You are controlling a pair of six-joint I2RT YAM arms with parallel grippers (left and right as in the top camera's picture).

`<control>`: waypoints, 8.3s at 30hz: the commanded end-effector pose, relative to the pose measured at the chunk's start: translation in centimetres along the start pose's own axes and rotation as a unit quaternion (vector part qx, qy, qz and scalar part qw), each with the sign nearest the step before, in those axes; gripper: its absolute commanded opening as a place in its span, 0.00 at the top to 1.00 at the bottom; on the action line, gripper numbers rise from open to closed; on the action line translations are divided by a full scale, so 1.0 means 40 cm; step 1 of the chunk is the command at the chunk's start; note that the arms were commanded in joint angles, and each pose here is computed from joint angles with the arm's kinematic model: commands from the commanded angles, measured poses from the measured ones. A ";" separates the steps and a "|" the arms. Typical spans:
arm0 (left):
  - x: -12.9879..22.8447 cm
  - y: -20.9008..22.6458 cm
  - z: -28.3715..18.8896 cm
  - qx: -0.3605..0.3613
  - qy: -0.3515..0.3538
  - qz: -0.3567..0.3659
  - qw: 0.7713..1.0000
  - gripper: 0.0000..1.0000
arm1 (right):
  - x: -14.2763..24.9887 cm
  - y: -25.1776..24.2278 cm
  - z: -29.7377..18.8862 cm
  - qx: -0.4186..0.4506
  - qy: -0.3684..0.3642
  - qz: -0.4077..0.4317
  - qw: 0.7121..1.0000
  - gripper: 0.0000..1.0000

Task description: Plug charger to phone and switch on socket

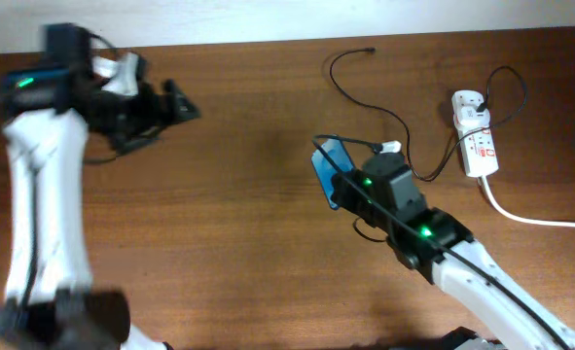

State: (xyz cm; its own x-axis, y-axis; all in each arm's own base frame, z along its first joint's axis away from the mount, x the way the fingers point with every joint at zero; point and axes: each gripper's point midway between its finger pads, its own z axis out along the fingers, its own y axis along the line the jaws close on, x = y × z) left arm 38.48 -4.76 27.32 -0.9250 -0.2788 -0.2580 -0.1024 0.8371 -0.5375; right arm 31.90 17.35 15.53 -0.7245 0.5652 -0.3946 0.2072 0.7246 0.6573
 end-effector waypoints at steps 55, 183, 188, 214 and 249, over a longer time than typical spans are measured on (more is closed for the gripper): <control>0.216 -0.017 0.244 0.186 0.020 -0.322 0.928 0.32 | 0.202 0.334 0.084 -0.240 0.297 0.281 0.881 0.96; 0.215 0.057 0.283 0.088 -0.037 -0.288 0.953 1.00 | -0.446 -0.375 0.365 0.228 -0.002 -0.267 0.936 0.66; 0.216 0.056 0.283 0.089 -0.036 -0.288 0.953 1.00 | -0.435 -0.383 0.363 0.232 0.008 -0.265 0.936 0.83; 0.223 0.046 0.282 0.098 -0.026 -0.287 0.953 1.00 | -0.102 -0.235 -0.176 0.207 0.267 -0.193 0.921 0.75; 0.161 0.138 0.184 0.162 -0.055 -0.233 0.957 1.00 | 0.125 -0.062 0.289 0.104 0.296 -0.114 0.943 0.27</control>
State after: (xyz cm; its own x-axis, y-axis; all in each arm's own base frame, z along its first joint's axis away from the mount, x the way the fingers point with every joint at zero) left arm 34.65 -4.99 16.24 -0.7403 -0.6722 0.0026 -0.3934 0.4301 -0.8126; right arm 35.25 22.28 4.28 -0.9947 0.0181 -0.1014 -0.0214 0.9267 0.3751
